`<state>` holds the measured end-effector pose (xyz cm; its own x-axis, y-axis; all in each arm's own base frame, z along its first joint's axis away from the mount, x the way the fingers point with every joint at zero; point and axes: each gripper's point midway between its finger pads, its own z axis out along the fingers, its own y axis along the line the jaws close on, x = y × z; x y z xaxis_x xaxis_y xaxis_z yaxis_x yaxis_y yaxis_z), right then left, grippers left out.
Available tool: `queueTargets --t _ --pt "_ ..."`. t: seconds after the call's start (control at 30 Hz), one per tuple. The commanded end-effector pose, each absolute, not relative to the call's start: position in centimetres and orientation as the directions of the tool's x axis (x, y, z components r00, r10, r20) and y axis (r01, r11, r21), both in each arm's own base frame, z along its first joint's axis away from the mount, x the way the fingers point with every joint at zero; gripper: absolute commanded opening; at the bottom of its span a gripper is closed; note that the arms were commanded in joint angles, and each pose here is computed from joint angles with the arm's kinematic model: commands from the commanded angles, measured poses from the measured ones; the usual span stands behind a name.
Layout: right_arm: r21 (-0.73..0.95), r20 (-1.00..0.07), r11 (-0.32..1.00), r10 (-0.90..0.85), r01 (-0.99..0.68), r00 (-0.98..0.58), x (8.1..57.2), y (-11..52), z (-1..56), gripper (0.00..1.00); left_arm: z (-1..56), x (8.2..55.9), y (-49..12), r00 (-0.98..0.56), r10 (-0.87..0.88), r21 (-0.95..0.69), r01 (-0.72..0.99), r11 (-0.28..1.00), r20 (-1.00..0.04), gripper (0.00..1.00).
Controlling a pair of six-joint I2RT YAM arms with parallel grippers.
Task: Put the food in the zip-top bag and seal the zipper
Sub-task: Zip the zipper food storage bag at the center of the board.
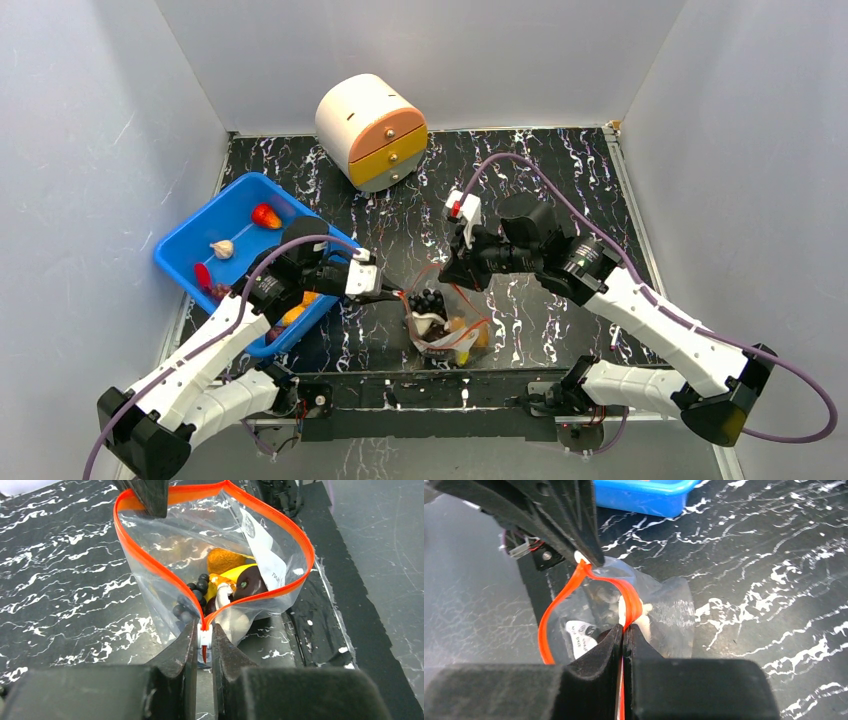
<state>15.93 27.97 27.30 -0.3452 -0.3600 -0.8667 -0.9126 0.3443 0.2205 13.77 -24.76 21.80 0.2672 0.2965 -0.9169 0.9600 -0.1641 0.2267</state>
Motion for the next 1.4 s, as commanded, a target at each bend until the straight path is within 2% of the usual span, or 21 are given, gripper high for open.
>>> queueTargets --t 0.0,0.1,0.23,0.43,0.63,0.73,0.97,1.23,1.37 --pt "0.091 -0.928 0.469 -0.280 -0.878 -0.246 19.8 28.0 30.8 0.08 24.6 14.9 -25.7 0.248 0.231 0.236 0.968 -0.083 -0.941 0.00" --pt "0.095 -0.926 0.548 -0.259 -0.831 -0.276 21.0 27.3 31.3 0.33 25.3 15.8 -26.2 0.192 0.224 0.188 0.981 -0.038 -0.956 0.00" --pt "0.146 -0.934 0.527 -0.206 -0.837 -0.292 19.9 27.3 32.3 0.61 25.4 17.1 -26.5 0.084 0.251 0.096 0.995 0.035 -0.964 0.00" --pt "0.123 -0.964 0.481 -0.150 -0.868 -0.219 19.4 27.8 34.1 0.79 26.8 18.6 -26.7 -0.012 0.271 0.025 0.991 0.130 -0.963 0.00" --pt "0.027 -0.972 0.434 -0.198 -0.900 -0.124 20.1 28.7 34.9 0.86 29.6 19.5 -27.1 -0.049 0.231 -0.007 0.984 0.180 -0.972 0.00" --pt "-0.011 -0.975 0.395 -0.209 -0.918 -0.079 20.1 29.3 34.9 0.89 30.5 19.2 -27.6 -0.062 0.205 -0.031 0.988 0.152 -0.977 0.00" --pt "-0.125 -0.971 0.276 -0.233 -0.953 0.060 19.7 30.5 33.8 0.84 29.5 18.4 -27.5 -0.072 0.243 -0.049 0.994 0.103 -0.967 0.00" --pt "-0.215 -0.961 0.215 -0.220 -0.953 0.167 19.7 31.3 33.3 0.88 28.9 17.9 -27.2 -0.057 0.294 -0.039 0.997 0.065 -0.954 0.00" --pt "-0.245 -0.953 0.160 -0.218 -0.956 0.208 19.4 32.1 32.4 0.85 28.8 17.5 -27.0 -0.038 0.295 -0.025 0.999 0.046 -0.955 0.00"
